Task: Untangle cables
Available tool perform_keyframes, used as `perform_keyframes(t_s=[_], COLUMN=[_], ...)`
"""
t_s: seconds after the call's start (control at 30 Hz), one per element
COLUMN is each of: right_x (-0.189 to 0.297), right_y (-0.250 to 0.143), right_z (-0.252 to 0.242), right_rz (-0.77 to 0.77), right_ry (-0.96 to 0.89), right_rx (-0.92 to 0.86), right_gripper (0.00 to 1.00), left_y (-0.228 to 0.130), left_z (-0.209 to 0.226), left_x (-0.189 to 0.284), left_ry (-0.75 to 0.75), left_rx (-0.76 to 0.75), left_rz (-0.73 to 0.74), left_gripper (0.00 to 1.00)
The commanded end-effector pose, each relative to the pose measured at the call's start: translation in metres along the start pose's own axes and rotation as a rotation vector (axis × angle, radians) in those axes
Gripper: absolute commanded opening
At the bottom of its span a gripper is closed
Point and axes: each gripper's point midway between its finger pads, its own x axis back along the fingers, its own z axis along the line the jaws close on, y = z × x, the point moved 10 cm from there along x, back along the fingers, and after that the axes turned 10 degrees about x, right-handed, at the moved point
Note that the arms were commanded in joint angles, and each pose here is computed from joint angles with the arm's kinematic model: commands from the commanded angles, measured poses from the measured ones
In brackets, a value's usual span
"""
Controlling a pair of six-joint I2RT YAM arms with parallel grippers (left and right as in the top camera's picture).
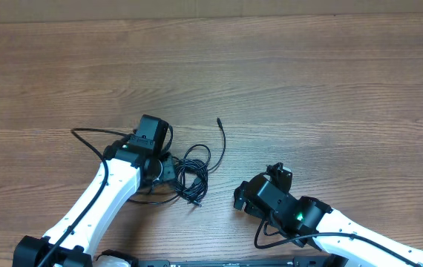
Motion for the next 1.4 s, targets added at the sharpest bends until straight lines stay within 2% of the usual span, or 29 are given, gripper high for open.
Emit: perform_keyframes(t_s=[0.0, 0.1, 0.3, 0.4, 0.53, 0.73, 0.77, 0.87, 0.9, 1.17, 1.37], right_x=[0.0, 0.0, 0.0, 0.0, 0.0, 0.0, 0.0, 0.0, 0.0, 0.0, 0.0], right_y=[0.002, 0.002, 0.002, 0.002, 0.002, 0.002, 0.002, 0.002, 0.002, 0.002, 0.002], right_z=[0.0, 0.0, 0.0, 0.0, 0.0, 0.0, 0.0, 0.0, 0.0, 0.0, 0.0], right_rz=[-0.016, -0.016, -0.016, -0.016, -0.016, -0.016, -0.016, -0.016, -0.017, -0.018, -0.018], right_ry=[-0.003, -0.004, -0.004, -0.004, -0.004, -0.004, -0.004, -0.004, -0.003, -0.002, -0.001], right_rx=[-0.002, -0.002, -0.002, -0.002, -0.002, -0.002, -0.002, -0.002, -0.002, -0.002, -0.002], right_gripper=[0.97, 0.97, 0.98, 0.98, 0.98, 0.99, 0.99, 0.99, 0.99, 0.99, 0.99], left_y=[0.013, 0.015, 0.013, 0.014, 0.018, 0.038, 0.04, 0.043, 0.043, 0.029, 0.023], left_z=[0.001, -0.002, -0.014, -0.015, -0.012, -0.02, -0.022, -0.03, -0.031, -0.029, -0.024], left_x=[0.0, -0.006, -0.035, -0.046, -0.046, -0.004, 0.003, 0.017, 0.018, -0.017, -0.05], left_ry=[0.082, 0.069, 0.006, 0.013, 0.024, -0.062, -0.083, -0.164, -0.182, -0.09, -0.01], left_rx=[0.029, 0.026, -0.042, -0.045, -0.029, 0.006, 0.005, -0.001, -0.004, -0.022, -0.017], left_rz=[-0.133, -0.127, 0.001, 0.027, 0.021, -0.024, -0.033, -0.052, -0.045, 0.059, 0.158], left_gripper=[0.46, 0.38, 0.31, 0.29, 0.19, 0.21, 0.23, 0.42, 0.44, 0.26, 0.26])
